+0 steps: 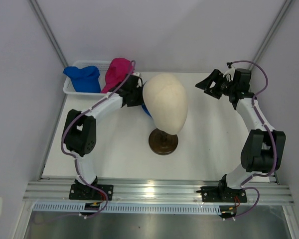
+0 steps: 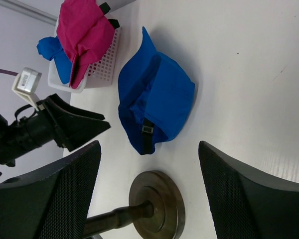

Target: Stack the hats

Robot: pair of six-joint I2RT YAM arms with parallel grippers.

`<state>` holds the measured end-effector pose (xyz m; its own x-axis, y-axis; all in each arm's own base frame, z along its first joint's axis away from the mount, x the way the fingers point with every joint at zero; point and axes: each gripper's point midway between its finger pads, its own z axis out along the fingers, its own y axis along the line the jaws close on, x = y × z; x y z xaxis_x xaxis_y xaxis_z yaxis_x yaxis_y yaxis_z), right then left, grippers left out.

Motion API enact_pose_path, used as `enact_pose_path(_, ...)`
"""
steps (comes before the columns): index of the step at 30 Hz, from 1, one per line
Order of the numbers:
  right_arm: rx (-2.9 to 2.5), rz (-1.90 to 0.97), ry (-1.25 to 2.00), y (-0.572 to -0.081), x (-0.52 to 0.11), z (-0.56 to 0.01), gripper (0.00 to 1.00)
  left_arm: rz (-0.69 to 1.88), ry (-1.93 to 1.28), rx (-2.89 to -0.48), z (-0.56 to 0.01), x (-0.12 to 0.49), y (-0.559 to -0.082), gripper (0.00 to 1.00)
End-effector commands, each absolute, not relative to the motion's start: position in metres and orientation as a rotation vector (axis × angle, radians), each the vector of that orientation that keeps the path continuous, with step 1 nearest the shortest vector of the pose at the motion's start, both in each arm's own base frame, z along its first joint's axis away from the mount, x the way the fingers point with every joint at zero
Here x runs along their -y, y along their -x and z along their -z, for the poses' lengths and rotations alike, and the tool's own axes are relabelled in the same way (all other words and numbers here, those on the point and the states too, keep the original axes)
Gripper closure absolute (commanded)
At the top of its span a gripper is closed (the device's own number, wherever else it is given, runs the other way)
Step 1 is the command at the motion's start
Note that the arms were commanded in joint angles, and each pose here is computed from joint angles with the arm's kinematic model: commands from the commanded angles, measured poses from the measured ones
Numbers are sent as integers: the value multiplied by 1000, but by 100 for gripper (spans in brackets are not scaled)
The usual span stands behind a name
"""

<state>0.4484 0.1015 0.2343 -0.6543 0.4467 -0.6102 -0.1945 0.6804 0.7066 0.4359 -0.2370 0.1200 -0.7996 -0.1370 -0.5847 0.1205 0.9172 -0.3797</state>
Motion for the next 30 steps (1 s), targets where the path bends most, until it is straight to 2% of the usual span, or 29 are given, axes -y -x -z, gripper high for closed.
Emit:
enact_pose_path(1,-2038,-980,-164,-454,-108,-238,18,465,209,-2405,-115,258,-451,7)
enact_pose_path(9,-2077,-932,-138,-450,-114,-230,15,261,358,-2461,-74,230,-442,14)
enact_pose_path(13,-2074,-950,-134,-452,-116,-230,15,312,419,-2441,-67,230,-446,15)
enact_pose_path(16,-2081,-970,-133,-452,-118,-229,15,454,483,-2429,-60,237,-463,23)
enact_pose_path(19,-2085,-948,-122,-451,-116,-231,14,492,532,-2394,-61,232,-480,30)
enact_pose_path(24,-2085,-912,-118,-451,-112,-232,14,551,517,-2309,-81,232,-503,37)
enact_pose_path(29,-2088,-949,-133,-454,-115,-232,14,637,487,-2327,-77,245,-516,44)
enact_pose_path(30,-2086,-948,-130,-456,-115,-232,14,642,476,-2327,-75,248,-520,51)
